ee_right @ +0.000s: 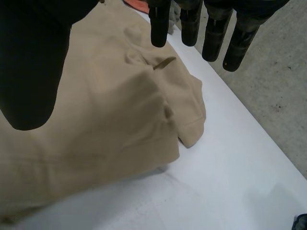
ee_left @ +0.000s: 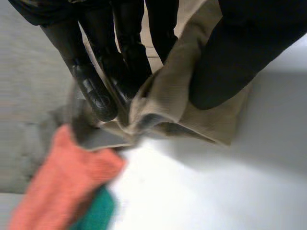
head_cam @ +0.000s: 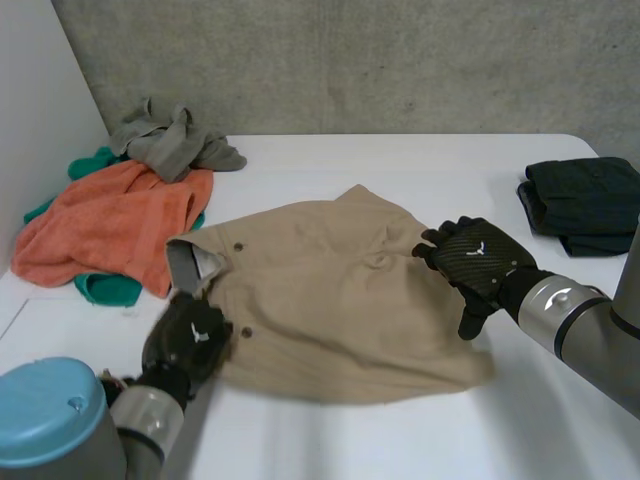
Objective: Fold the laundry.
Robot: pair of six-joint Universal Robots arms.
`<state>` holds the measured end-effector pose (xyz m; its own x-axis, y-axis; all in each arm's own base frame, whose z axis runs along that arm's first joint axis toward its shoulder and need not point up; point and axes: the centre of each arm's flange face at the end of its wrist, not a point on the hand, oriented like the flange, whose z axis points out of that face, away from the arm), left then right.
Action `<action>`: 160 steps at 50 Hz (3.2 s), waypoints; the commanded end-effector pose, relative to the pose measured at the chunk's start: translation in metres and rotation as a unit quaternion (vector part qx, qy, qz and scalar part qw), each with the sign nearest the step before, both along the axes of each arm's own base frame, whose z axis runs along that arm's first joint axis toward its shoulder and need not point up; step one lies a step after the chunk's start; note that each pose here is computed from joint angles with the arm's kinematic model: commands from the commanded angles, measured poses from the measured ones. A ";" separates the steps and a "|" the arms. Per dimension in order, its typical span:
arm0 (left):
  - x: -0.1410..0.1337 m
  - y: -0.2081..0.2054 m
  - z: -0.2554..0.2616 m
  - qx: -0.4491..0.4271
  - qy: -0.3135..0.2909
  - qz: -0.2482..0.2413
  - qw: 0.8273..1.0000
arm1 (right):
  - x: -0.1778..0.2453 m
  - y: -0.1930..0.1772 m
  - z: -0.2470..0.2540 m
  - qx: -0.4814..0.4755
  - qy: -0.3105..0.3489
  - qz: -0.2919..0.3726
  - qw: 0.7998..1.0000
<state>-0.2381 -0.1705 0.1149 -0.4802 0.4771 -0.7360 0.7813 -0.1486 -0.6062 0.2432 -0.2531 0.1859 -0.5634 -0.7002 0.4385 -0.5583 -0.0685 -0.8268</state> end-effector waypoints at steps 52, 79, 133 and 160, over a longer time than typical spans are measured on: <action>-0.116 0.007 0.127 -0.027 0.291 -0.115 0.950 | -0.040 -0.040 0.036 -0.044 -0.047 0.008 0.998; -0.089 0.035 0.030 0.232 0.257 0.046 0.937 | -0.036 -0.069 -0.054 -0.022 0.102 0.089 0.990; -0.053 -0.038 0.071 0.115 0.124 0.013 0.985 | -0.025 -0.011 0.023 0.094 0.160 0.030 0.982; -0.105 -0.185 0.283 -0.405 0.353 -0.102 0.837 | 0.043 -0.133 0.207 -0.482 -0.164 -0.112 0.854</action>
<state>-0.3448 -0.3517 0.4225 -0.9008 -0.0154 -0.4339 0.2244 -0.8720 -0.4351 0.2810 -0.3916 0.3939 -0.8330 0.0511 0.5509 -0.4161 -0.7141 -0.5629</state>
